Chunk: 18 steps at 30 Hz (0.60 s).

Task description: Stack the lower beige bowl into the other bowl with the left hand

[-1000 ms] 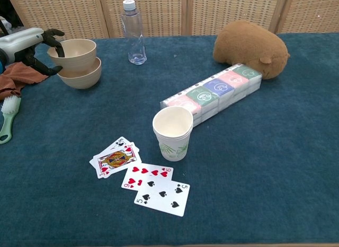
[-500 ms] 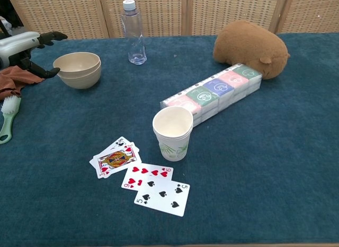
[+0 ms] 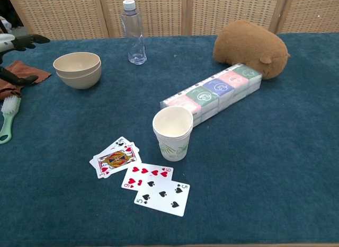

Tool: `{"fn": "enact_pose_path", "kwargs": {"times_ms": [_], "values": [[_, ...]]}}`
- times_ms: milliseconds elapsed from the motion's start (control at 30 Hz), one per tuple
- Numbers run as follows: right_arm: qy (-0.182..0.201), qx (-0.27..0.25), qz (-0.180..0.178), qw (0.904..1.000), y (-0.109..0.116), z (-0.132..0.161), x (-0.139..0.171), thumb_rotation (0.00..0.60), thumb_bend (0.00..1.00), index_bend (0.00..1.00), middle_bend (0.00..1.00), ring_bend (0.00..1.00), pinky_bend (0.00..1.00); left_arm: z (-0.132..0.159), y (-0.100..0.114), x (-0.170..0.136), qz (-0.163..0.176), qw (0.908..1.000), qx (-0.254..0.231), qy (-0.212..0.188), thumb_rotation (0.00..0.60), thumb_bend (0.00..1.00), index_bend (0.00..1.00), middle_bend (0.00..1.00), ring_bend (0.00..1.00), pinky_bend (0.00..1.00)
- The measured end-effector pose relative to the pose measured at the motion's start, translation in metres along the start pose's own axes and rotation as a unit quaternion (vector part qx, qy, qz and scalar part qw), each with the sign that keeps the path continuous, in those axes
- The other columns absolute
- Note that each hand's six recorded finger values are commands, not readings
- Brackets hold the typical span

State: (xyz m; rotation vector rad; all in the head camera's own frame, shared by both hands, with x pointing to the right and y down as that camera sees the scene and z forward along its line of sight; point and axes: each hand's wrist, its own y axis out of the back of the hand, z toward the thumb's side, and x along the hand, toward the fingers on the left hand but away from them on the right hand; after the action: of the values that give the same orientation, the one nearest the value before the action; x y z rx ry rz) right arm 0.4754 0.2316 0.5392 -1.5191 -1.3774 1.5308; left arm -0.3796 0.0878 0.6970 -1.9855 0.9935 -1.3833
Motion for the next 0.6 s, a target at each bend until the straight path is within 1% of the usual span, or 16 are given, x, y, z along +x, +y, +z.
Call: {"fn": "enact_pose_path", "kwargs": {"times_ms": [67, 100, 200, 400, 600], "values": [[0.003, -0.001, 0.001, 1.0, 0.0, 0.002, 0.0, 0.6, 0.0, 0.0, 0.0, 0.0, 0.0, -0.006, -0.005, -0.012, -0.006, 1.0, 0.002, 0.003, 0.6, 0.41, 0.0, 0.0, 0.0, 0.0], [0.005, -0.002, 0.003, 1.0, -0.001, 0.003, 0.001, 0.6, 0.0, 0.0, 0.0, 0.0, 0.0, -0.008, -0.01, -0.019, -0.015, 0.9999, 0.005, 0.003, 0.6, 0.41, 0.0, 0.0, 0.0, 0.0], [0.01, -0.004, 0.004, 0.9999, -0.001, 0.006, 0.002, 0.6, 0.0, 0.0, 0.0, 0.0, 0.0, -0.01, -0.022, -0.026, -0.028, 0.9996, 0.011, -0.002, 0.6, 0.41, 0.0, 0.0, 0.0, 0.0], [0.008, -0.004, 0.003, 1.0, -0.001, 0.005, 0.002, 0.6, 0.0, 0.0, 0.0, 0.0, 0.0, -0.003, -0.03, -0.018, -0.024, 0.9994, 0.021, -0.012, 0.6, 0.41, 0.0, 0.0, 0.0, 0.0], [0.0, -0.003, 0.004, 1.0, -0.001, 0.0, 0.0, 0.6, 0.0, 0.0, 0.0, 0.0, 0.0, 0.004, -0.032, -0.011, -0.018, 0.9991, 0.035, -0.018, 0.6, 0.41, 0.0, 0.0, 0.0, 0.0]]}}
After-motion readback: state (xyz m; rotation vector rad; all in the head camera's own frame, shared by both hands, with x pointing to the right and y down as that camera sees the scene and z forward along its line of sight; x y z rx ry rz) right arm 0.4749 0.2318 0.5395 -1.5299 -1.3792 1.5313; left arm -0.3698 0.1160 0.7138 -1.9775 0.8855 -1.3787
